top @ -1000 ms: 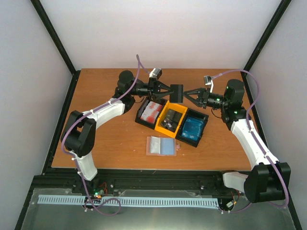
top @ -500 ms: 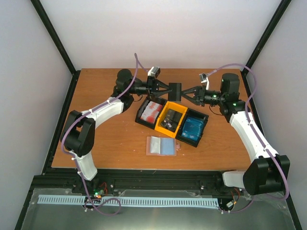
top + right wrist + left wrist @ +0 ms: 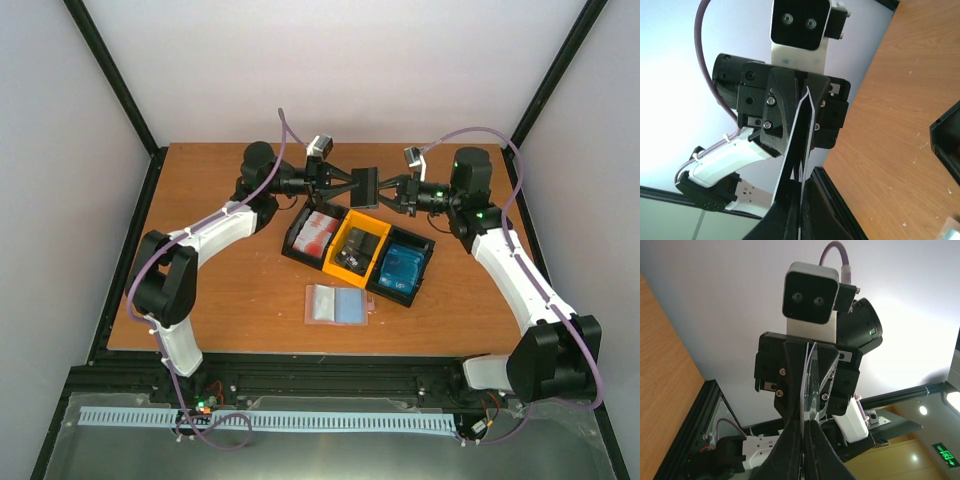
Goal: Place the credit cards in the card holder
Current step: Insert the credit card into the card holder.
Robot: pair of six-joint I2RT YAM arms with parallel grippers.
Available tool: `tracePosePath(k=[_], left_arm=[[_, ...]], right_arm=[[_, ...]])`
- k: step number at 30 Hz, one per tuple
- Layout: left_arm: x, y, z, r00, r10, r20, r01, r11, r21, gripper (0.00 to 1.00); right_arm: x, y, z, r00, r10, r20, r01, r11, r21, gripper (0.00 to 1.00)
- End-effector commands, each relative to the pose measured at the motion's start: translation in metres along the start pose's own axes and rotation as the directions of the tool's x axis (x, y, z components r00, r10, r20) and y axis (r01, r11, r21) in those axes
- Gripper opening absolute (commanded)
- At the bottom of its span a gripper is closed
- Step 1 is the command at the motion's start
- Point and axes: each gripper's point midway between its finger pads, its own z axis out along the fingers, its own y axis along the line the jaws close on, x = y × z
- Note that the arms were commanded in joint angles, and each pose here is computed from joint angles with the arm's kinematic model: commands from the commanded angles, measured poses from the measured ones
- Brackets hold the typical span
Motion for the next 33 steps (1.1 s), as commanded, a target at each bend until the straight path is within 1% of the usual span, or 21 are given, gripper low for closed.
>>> tracePosePath(k=[1, 6, 10, 13, 19, 22, 24, 28, 31, 33], left_arm=[[-0.002, -0.024, 0.003, 0.997, 0.076, 0.013, -0.076, 0.997, 0.013, 0.01], [-0.006, -0.020, -0.011, 0.996, 0.058, 0.064, -0.058, 0.998, -0.004, 0.01], [-0.007, -0.015, -0.021, 0.996, 0.044, 0.083, -0.043, 0.999, -0.015, 0.02], [-0.009, -0.009, -0.024, 0.996, 0.026, 0.090, -0.024, 0.999, -0.021, 0.02], [-0.014, 0.000, -0.030, 0.994, -0.001, 0.108, 0.004, 0.999, -0.032, 0.04], [-0.014, 0.009, -0.032, 0.994, -0.022, 0.110, 0.027, 0.999, -0.039, 0.08], [-0.015, 0.015, -0.032, 0.993, -0.042, 0.112, 0.047, 0.998, -0.042, 0.08], [-0.015, 0.027, -0.032, 0.990, -0.075, 0.116, 0.081, 0.995, -0.050, 0.07], [-0.016, 0.035, -0.033, 0.989, -0.089, 0.120, 0.096, 0.994, -0.056, 0.02], [-0.017, 0.039, -0.034, 0.988, -0.087, 0.128, 0.096, 0.993, -0.066, 0.01]], right_arm=[[-0.016, 0.021, -0.001, 0.996, -0.040, 0.085, 0.042, 0.999, -0.028, 0.03], [-0.031, 0.022, -0.017, 0.987, -0.016, 0.159, 0.017, 1.000, -0.003, 0.03], [-0.040, 0.022, -0.030, 0.979, 0.024, 0.202, -0.025, 1.000, 0.007, 0.03], [-0.042, 0.019, -0.032, 0.977, 0.071, 0.199, -0.075, 0.997, 0.009, 0.03], [-0.040, -0.002, -0.034, 0.964, 0.194, 0.183, -0.203, 0.979, 0.029, 0.03], [-0.041, -0.010, -0.037, 0.955, 0.227, 0.190, -0.238, 0.971, 0.037, 0.03], [-0.041, -0.013, -0.036, 0.951, 0.246, 0.187, -0.257, 0.966, 0.037, 0.03], [-0.042, -0.018, -0.038, 0.944, 0.270, 0.192, -0.283, 0.958, 0.044, 0.03], [-0.043, -0.023, -0.040, 0.941, 0.269, 0.205, -0.286, 0.956, 0.060, 0.03], [-0.044, -0.027, -0.043, 0.943, 0.253, 0.218, -0.275, 0.958, 0.081, 0.03]])
